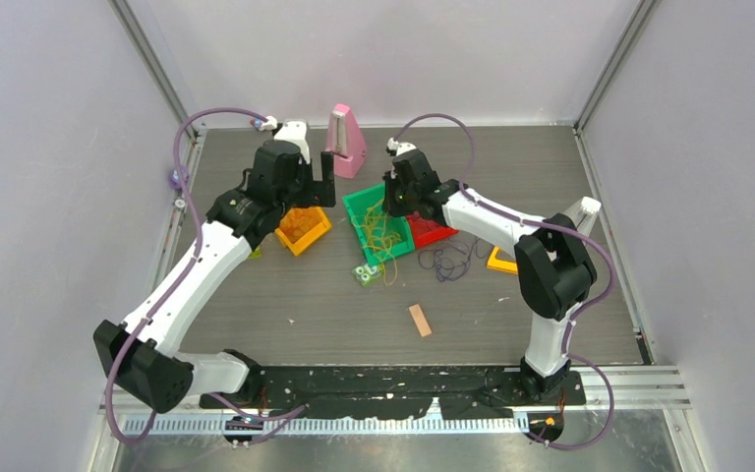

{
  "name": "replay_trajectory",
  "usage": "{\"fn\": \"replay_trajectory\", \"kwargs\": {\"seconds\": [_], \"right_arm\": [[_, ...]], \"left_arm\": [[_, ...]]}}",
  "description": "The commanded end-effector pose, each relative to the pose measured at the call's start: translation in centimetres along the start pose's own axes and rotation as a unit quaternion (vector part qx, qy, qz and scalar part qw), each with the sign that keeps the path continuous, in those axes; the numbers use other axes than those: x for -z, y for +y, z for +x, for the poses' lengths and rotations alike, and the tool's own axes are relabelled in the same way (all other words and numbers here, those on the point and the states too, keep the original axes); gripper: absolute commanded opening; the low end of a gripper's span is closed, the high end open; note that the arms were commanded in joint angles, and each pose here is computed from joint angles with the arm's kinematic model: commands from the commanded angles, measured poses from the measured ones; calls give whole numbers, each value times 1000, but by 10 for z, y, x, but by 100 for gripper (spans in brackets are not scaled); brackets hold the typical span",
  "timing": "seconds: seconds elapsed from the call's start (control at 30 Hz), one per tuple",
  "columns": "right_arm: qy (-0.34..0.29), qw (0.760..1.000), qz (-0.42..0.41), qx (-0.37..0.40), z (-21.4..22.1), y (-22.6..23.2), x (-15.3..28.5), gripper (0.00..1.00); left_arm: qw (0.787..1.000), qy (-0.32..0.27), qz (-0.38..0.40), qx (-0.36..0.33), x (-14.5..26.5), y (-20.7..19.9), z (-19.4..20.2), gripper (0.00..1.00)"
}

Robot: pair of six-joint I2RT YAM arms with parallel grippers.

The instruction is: Untangle the cables

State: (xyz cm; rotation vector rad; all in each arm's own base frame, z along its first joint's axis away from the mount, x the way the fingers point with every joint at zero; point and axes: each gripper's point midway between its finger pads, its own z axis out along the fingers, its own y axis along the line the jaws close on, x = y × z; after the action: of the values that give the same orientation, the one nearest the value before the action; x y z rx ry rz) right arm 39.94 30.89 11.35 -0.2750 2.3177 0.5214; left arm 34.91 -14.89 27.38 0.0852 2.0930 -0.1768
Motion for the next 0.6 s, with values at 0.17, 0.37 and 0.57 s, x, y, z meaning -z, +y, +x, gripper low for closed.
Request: {"fn": "replay_trajectory", "kwargs": {"seconds": [0.17, 0.37, 0.57], "right_arm": [[-39, 997, 41, 55, -43, -6, -18, 9], [4, 998, 26, 65, -13, -5, -50, 8], [59, 995, 33, 79, 9, -7, -78, 9]], "left_arm": [[998, 1, 39, 48, -10, -9, 7, 100], [997, 11, 50, 60, -11, -8, 34, 100], [997, 39, 38, 63, -18, -4, 55, 100]]}}
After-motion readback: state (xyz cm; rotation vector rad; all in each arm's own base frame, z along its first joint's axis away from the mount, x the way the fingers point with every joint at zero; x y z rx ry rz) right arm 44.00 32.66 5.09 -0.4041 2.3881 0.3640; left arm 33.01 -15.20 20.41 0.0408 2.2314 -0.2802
